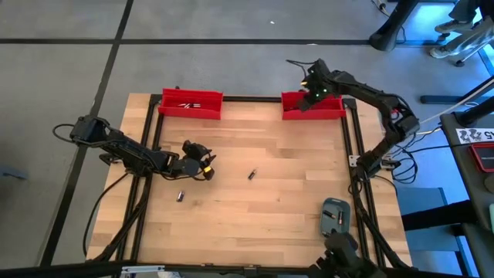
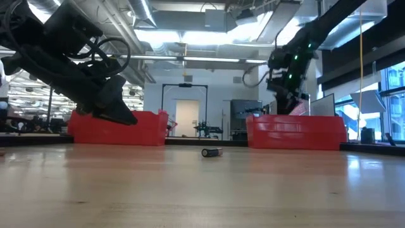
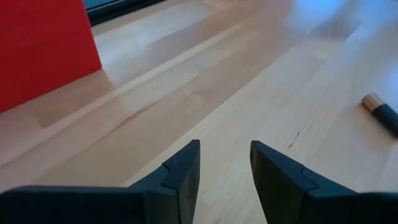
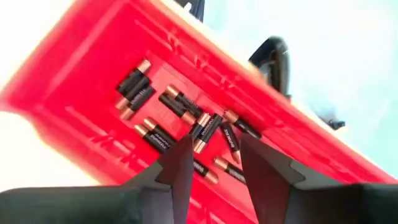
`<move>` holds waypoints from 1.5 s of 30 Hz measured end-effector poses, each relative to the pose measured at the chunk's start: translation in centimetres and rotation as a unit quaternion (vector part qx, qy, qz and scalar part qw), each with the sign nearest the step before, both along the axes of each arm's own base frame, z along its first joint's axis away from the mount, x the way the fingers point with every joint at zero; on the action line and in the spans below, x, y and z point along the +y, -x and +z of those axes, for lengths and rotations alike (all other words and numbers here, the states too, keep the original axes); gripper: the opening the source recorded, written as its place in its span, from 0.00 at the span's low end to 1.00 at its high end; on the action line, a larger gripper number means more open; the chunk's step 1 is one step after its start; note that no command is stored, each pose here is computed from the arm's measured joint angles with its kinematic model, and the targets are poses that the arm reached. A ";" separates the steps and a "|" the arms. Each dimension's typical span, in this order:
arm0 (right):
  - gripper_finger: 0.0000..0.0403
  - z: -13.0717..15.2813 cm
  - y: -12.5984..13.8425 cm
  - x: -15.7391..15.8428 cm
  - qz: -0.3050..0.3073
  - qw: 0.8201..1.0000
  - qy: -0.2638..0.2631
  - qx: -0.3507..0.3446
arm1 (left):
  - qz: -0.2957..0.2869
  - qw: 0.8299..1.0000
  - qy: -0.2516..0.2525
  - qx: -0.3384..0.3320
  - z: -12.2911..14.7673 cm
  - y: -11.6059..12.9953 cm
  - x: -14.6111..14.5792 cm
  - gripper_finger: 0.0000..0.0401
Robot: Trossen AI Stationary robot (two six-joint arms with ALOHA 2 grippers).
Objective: Sort batteries
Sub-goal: Put the large black battery into the blue bin
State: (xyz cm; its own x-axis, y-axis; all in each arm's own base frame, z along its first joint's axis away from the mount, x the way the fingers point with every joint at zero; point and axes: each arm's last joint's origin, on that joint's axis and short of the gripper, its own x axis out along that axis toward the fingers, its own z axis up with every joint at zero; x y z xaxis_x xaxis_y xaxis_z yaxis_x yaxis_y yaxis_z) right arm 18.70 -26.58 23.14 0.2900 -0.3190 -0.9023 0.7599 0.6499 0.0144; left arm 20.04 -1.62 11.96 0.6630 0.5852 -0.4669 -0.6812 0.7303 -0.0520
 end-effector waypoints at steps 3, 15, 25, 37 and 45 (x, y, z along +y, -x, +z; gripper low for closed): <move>0.33 2.2 0.7 1.0 -0.002 1.000 0.028 -0.015 | 0.006 1.000 0.009 -0.008 0.0 0.0 0.0 0.33; 0.31 7.4 -1.4 5.9 0.108 0.982 0.126 -0.090 | -0.033 0.999 0.027 -0.035 1.4 -0.7 -1.2 0.33; 0.31 2.0 -8.8 14.5 0.369 0.865 0.185 -0.286 | -0.100 0.995 0.018 -0.016 4.2 -0.1 -3.7 0.33; 0.31 -4.7 -14.3 21.6 0.482 0.776 0.208 -0.350 | -0.057 0.985 0.130 0.094 5.9 3.3 -5.0 0.33; 0.31 -6.6 -18.8 21.8 0.474 0.780 0.195 -0.359 | -0.011 0.988 0.138 0.075 4.5 5.1 -6.1 0.33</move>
